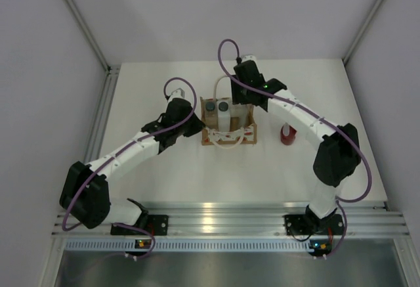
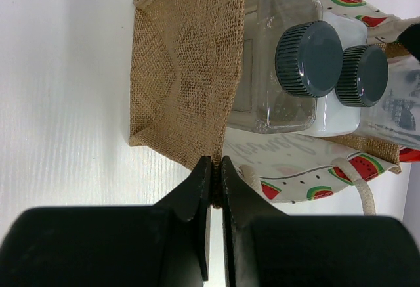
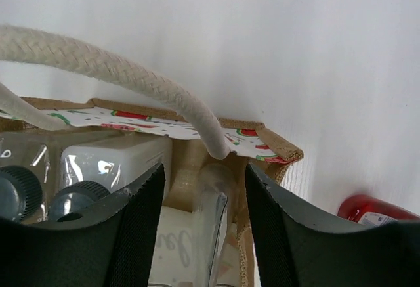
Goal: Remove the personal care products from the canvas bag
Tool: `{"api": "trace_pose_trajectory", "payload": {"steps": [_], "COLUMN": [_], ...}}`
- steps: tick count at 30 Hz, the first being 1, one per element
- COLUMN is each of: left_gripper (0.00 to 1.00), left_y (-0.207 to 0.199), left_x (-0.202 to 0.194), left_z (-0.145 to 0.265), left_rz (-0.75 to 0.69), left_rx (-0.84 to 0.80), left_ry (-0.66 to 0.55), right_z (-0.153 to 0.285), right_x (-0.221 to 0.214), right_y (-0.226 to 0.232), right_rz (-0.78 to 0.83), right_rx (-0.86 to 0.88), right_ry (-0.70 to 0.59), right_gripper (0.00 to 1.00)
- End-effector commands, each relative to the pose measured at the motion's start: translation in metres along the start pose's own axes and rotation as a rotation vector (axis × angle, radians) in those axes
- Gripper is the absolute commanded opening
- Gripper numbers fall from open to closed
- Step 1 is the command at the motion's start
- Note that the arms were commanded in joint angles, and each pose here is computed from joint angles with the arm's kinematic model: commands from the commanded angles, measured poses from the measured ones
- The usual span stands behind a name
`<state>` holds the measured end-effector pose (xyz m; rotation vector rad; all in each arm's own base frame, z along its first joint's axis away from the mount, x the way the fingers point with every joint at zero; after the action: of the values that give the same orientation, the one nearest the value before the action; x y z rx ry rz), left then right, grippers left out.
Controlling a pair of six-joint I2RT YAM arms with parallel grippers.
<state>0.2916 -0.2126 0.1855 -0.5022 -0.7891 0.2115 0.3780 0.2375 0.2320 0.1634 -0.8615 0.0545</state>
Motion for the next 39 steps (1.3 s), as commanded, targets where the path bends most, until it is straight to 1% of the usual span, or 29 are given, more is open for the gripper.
{"api": "trace_pose_trajectory", "payload": {"steps": [1,5,10,16,22,23,24,25,27,28,31,35,39], "left_gripper": [0.0,0.0,0.0,0.0,0.0,0.0,0.0,0.0,0.0,0.0,0.0,0.0,0.0], "left_y": [-0.003,-0.003,-0.002,-0.002,0.0,0.0,0.0,0.0,-0.001,-0.001,-0.001,-0.001,0.0], "left_x": [0.004,0.003,0.002,0.002,0.001,0.001,0.001,0.0,0.0,0.0,0.0,0.001,0.001], "left_z": [0.002,0.002,0.001,0.002,0.001,0.001,0.0,0.0,-0.001,-0.002,-0.002,-0.002,-0.001], "left_rz": [-0.016,-0.016,-0.016,-0.014,-0.019,-0.019,-0.017,-0.02,-0.019,-0.018,-0.018,-0.019,-0.019], "left_rx": [-0.021,-0.022,-0.02,-0.019,-0.014,-0.012,-0.012,-0.012,-0.013,-0.012,-0.011,-0.01,-0.009], "left_ry": [-0.024,-0.019,-0.015,-0.017,-0.016,-0.016,-0.016,-0.012,-0.011,-0.01,-0.008,-0.014,-0.017], "right_z": [0.003,0.006,0.002,-0.014,-0.021,-0.022,-0.022,-0.023,-0.022,-0.021,-0.016,-0.006,0.012], "right_x": [-0.006,-0.019,-0.032,-0.042,-0.057,-0.059,-0.06,-0.062,-0.061,-0.06,-0.054,-0.04,-0.018], "right_y": [0.0,0.004,0.007,0.007,-0.001,-0.002,-0.002,-0.003,-0.003,-0.003,-0.002,0.001,0.003], "right_rz": [0.024,0.027,0.015,0.027,0.039,0.04,0.039,0.041,0.042,0.039,0.033,0.025,0.011], "right_rx": [-0.077,-0.099,-0.109,-0.141,-0.179,-0.182,-0.184,-0.188,-0.186,-0.183,-0.174,-0.143,-0.114], "right_ry": [0.032,0.06,0.085,0.135,0.174,0.179,0.179,0.183,0.182,0.18,0.161,0.121,0.049], "right_gripper": [0.51,0.5,0.43,0.42,0.4,0.38,0.35,0.28,0.23,0.12,0.0,0.0,0.0]}}
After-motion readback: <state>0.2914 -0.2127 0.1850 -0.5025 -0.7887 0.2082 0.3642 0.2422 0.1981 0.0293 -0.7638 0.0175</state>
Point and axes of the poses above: each gripper's point midway between its finger pads, its own z axis back along the fingers, its own y axis along the line the jaws close on, x = y × z, the point moved 5 cm from there along z, back along the fingers, and after that the axes turned 6 degrees about -z, right-handed, at the moved point
